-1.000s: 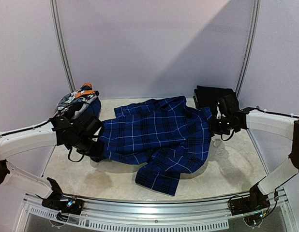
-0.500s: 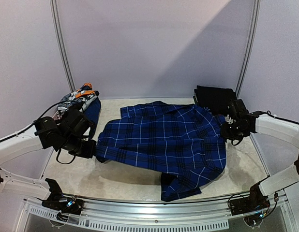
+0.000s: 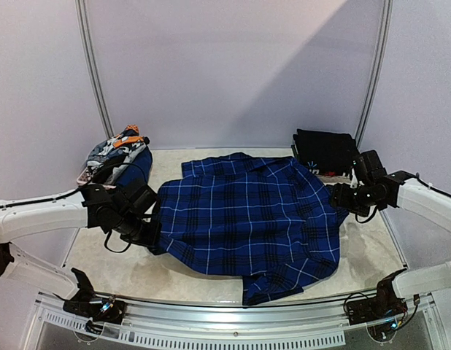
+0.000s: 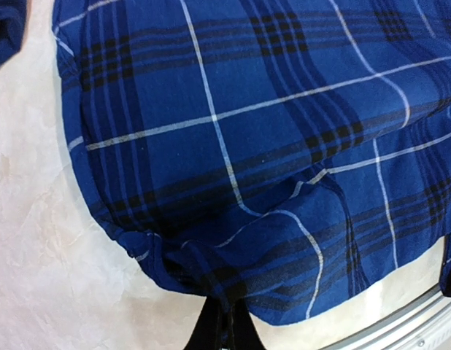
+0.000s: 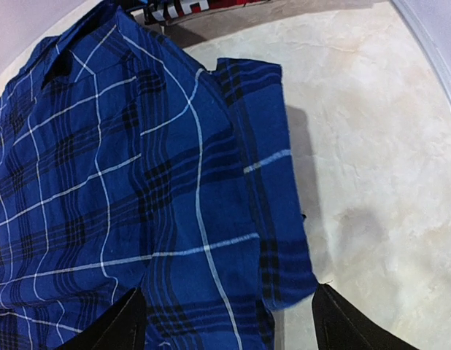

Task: Fold and stack the mixed laundry pile
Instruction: Smooth out the crumpled shirt at the center of the board, then move the flattened shirt to the center of the board, then place the flattened shirt at the center of the board.

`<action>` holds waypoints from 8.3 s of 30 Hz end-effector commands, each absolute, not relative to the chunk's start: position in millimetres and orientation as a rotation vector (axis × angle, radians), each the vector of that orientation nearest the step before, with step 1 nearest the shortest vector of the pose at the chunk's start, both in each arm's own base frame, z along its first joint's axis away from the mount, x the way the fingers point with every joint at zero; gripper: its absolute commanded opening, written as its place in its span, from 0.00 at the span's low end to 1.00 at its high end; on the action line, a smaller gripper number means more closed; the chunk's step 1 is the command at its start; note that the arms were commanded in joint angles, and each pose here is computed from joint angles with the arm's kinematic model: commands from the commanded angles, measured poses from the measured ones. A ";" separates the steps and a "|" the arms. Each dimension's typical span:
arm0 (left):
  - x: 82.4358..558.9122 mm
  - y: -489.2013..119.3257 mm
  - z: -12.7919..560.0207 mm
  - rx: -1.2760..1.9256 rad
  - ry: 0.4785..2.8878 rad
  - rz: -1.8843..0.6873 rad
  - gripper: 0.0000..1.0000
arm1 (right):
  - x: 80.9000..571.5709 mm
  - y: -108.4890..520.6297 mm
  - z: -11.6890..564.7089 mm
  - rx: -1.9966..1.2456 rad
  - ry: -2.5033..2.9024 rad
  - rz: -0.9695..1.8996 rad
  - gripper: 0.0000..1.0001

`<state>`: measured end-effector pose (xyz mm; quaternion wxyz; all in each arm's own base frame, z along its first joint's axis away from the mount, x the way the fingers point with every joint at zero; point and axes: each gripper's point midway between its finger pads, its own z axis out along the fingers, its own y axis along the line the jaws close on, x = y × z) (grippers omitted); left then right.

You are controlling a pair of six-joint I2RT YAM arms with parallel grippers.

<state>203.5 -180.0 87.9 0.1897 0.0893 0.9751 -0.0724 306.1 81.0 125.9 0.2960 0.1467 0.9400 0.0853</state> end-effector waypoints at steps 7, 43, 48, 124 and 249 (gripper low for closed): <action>195.2 -191.9 92.6 0.379 2.768 -0.188 0.06 | 300.0 83.8 171.1 0.373 2.341 0.310 0.81; 353.6 -202.0 69.0 0.181 2.614 -0.057 0.58 | 415.0 186.3 50.5 -0.016 2.698 0.197 0.78; 360.7 -201.6 41.2 0.168 2.664 -0.071 0.55 | 417.9 188.1 27.5 -0.028 2.751 0.167 0.78; 441.4 -167.5 112.7 0.005 2.474 -0.135 0.50 | 498.4 254.0 136.7 -0.158 2.529 0.587 0.78; 419.6 -409.1 62.1 -0.053 2.319 -1.540 0.00 | 209.6 316.8 29.3 -0.729 2.663 0.580 0.67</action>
